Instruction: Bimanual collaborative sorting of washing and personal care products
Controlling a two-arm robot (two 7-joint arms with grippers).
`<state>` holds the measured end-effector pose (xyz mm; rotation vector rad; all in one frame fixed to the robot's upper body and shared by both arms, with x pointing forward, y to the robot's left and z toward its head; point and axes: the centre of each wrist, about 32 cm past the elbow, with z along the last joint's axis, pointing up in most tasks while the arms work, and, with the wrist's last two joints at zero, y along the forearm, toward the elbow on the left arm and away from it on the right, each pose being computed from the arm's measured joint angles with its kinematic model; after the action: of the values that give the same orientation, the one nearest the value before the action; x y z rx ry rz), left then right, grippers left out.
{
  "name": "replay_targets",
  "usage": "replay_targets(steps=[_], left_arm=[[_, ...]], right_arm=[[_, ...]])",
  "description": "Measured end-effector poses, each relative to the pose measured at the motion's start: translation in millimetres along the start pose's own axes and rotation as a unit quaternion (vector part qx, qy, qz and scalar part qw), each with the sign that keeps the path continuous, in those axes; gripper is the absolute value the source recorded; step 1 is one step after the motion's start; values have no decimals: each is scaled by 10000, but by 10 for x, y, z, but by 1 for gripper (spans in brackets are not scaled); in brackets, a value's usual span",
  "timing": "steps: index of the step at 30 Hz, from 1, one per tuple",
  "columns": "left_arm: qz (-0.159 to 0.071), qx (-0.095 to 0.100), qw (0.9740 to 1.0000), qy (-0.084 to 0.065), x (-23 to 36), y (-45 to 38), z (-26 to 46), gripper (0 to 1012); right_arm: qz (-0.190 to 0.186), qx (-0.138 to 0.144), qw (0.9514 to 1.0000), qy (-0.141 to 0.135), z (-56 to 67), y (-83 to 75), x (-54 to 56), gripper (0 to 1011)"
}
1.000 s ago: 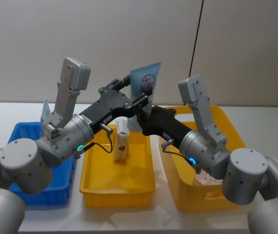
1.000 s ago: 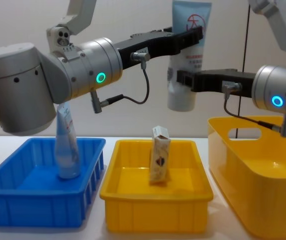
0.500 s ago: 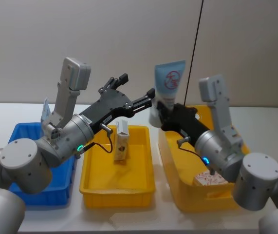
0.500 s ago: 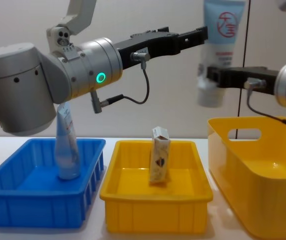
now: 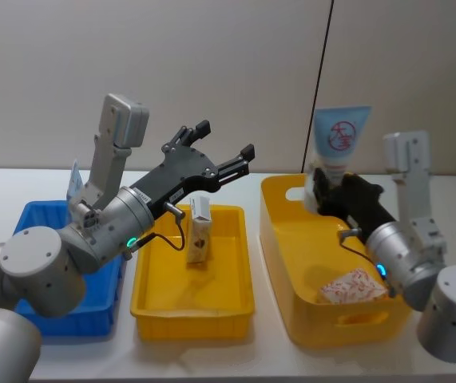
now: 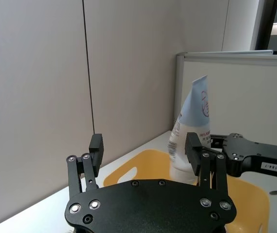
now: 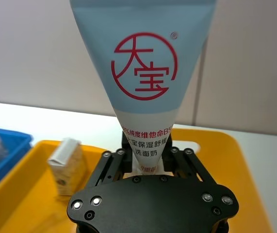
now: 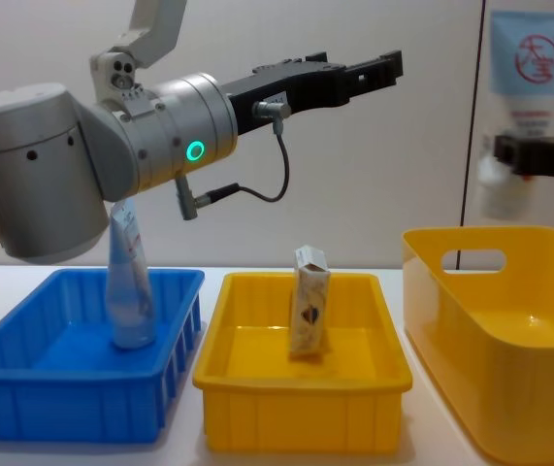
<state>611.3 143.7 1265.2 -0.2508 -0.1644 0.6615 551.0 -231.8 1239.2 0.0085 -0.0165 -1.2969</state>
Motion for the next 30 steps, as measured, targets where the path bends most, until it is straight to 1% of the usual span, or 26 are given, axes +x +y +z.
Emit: replay_targets(steps=[2, 3, 5, 7, 10, 11, 12, 13, 16, 17, 19, 20, 21, 23, 24, 30], left_arm=[[0, 0, 10000, 0, 0, 0, 0, 1001], [0, 0, 10000, 0, 0, 0, 0, 1001], [0, 0, 10000, 0, 0, 0, 0, 1001], [0, 0, 10000, 0, 0, 0, 0, 1001], [0, -1, 10000, 1, 0, 0, 0, 1001], [0, 0, 10000, 0, 0, 0, 0, 1001], [0, 0, 10000, 0, 0, 0, 0, 1001], [0, 0, 10000, 0, 0, 0, 0, 1001], [0, 0, 10000, 0, 0, 0, 0, 1001], [0, 0, 10000, 0, 0, 0, 0, 1001], [0, 0, 10000, 0, 0, 0, 0, 1001], [0, 0, 10000, 0, 0, 0, 0, 1002], [0, 0, 10000, 0, 0, 0, 0, 1001], [1, 0, 10000, 0, 0, 0, 0, 1001], [0, 0, 10000, 0, 0, 0, 0, 1001], [0, 0, 10000, 0, 0, 0, 0, 1001]], right_arm=[[-189, -39, 9998, 15, -10, -42, 49, 312], [-252, -53, 9997, 22, -17, -58, 70, 397], [-411, -97, 9991, 38, -31, -90, 116, 447], [-548, -136, 9984, 52, -41, -115, 155, 528], [-657, -175, 9977, 70, -54, -138, 195, 590], [-723, -203, 9971, 83, -65, -153, 219, 652], [-752, -217, 9969, 87, -70, -159, 230, 672], [-803, -242, 9964, 95, -80, -172, 249, 736], [-869, -272, 9958, 107, -91, -187, 272, 796], [-908, -289, 9954, 114, -97, -195, 286, 852], [-942, -303, 9950, 121, -102, -203, 299, 905], [-957, -309, 9949, 123, -105, -206, 304, 905], [-987, -317, 9945, 128, -108, -213, 316, 951], [-1012, -329, 9942, 133, -112, -219, 324, 972], [-1033, -338, 9940, 136, -115, -223, 332, 1002], [-1100, -363, 9932, 148, -124, -238, 356, 1002]])
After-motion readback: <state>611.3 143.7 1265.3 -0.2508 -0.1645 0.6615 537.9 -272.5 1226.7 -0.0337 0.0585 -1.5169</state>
